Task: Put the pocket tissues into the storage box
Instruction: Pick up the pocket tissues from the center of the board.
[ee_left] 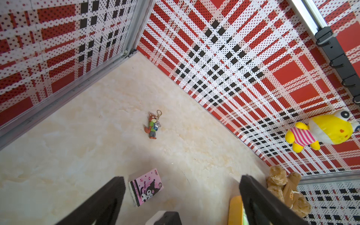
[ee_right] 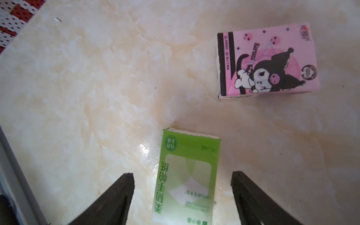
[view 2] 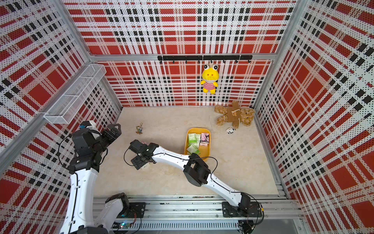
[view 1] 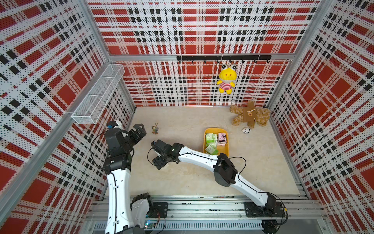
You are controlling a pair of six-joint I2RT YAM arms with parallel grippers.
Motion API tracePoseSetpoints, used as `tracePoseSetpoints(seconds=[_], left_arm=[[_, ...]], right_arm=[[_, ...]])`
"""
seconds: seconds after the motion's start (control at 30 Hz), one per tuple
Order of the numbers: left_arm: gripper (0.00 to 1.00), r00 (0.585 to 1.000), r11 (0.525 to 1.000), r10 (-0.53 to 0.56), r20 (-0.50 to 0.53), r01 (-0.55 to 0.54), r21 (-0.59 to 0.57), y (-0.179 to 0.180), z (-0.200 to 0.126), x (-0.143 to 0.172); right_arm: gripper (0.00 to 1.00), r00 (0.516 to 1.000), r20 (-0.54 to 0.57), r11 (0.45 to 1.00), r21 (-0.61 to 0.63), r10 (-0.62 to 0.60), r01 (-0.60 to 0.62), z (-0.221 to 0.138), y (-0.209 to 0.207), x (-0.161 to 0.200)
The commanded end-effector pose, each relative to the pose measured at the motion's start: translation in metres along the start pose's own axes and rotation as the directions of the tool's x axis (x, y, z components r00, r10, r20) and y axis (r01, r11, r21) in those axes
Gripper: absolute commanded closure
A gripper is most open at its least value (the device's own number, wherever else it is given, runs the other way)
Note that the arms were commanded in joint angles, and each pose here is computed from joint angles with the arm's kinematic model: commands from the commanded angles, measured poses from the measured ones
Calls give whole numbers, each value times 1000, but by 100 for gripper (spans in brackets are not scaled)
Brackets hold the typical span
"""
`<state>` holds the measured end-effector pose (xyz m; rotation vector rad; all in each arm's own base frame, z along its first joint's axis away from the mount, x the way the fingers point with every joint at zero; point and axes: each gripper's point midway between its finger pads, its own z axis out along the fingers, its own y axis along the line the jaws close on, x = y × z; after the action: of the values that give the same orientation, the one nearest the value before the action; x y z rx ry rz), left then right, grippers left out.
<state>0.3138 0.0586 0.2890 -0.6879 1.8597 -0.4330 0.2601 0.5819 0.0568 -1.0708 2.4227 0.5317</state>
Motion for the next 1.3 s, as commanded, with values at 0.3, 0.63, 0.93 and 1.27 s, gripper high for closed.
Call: tracePoseSetpoints(seconds=[0.3, 0.63, 0.93, 1.27], left_arm=[[1, 1000, 999, 19, 21, -20, 45, -9, -4, -3], [1, 1000, 999, 24, 19, -25, 40, -6, -5, 0], [1, 999, 999, 27, 19, -27, 39, -5, -5, 0], [1, 1000, 998, 29, 0, -29, 58, -12, 0, 0]], right_arm=[[19, 998, -55, 1000, 24, -14, 15, 14, 4, 16], [20, 997, -78, 999, 23, -26, 28, 19, 6, 23], [26, 995, -100, 999, 22, -26, 28, 24, 5, 29], [60, 998, -55, 1000, 21, -9, 11, 3, -1, 19]])
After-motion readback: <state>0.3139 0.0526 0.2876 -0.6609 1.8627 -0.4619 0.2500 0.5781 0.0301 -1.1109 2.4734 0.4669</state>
